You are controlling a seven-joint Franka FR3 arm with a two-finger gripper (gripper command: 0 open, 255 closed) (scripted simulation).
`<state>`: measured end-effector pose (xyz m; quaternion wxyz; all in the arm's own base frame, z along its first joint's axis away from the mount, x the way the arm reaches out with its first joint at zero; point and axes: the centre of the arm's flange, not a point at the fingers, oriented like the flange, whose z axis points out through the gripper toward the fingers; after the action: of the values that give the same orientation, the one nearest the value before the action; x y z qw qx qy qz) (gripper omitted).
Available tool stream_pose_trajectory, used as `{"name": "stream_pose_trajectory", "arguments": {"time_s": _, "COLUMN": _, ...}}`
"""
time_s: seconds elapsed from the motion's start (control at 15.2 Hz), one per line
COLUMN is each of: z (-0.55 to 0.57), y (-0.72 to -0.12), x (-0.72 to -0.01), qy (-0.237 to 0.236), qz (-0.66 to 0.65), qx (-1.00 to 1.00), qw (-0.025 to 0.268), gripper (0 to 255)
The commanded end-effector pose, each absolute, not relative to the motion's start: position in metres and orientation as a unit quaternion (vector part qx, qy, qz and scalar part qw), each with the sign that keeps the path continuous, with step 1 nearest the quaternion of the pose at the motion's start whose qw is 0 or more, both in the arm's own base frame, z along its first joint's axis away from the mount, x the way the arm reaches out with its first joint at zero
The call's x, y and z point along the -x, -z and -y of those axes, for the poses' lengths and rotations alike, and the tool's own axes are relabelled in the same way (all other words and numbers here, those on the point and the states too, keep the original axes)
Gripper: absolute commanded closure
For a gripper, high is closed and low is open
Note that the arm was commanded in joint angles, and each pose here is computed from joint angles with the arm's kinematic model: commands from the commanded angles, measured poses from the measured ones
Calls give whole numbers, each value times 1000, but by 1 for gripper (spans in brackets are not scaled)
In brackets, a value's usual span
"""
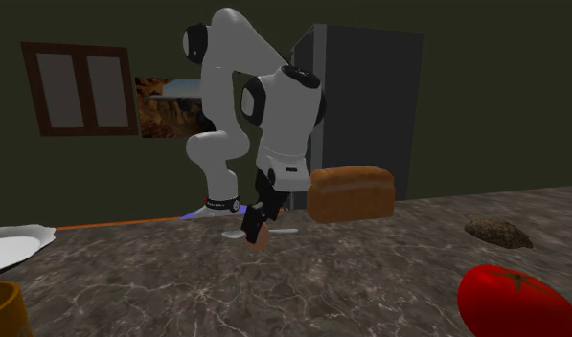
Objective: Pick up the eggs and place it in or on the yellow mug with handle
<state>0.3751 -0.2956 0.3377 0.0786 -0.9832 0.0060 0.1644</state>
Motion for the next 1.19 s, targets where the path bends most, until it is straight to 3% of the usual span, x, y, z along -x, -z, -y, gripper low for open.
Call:
{"name": "stream_pose_trajectory", "arguments": {"time_s": 0.0, "z": 295, "y": -327, "x": -372, "qy": -164, "qz": -6, "qx": 983, "qw": 79, "gripper": 0}}
{"name": "stream_pose_trajectory", "arguments": {"time_s": 0.66, "z": 292, "y": -314, "x": -367, "qy": -164, "qz": -6, "qx": 983, "qw": 79, "gripper": 0}}
{"name": "stream_pose_trajectory", "arguments": {"time_s": 0.73, "z": 292, "y": -314, "x": -367, "qy": -164, "qz": -6, "qx": 983, "qw": 79, "gripper": 255}}
{"name": "stream_pose_trajectory", "arguments": {"time_s": 1.12, "z": 292, "y": -314, "x": -367, "qy": -164, "qz": -6, "qx": 983, "qw": 79, "gripper": 255}}
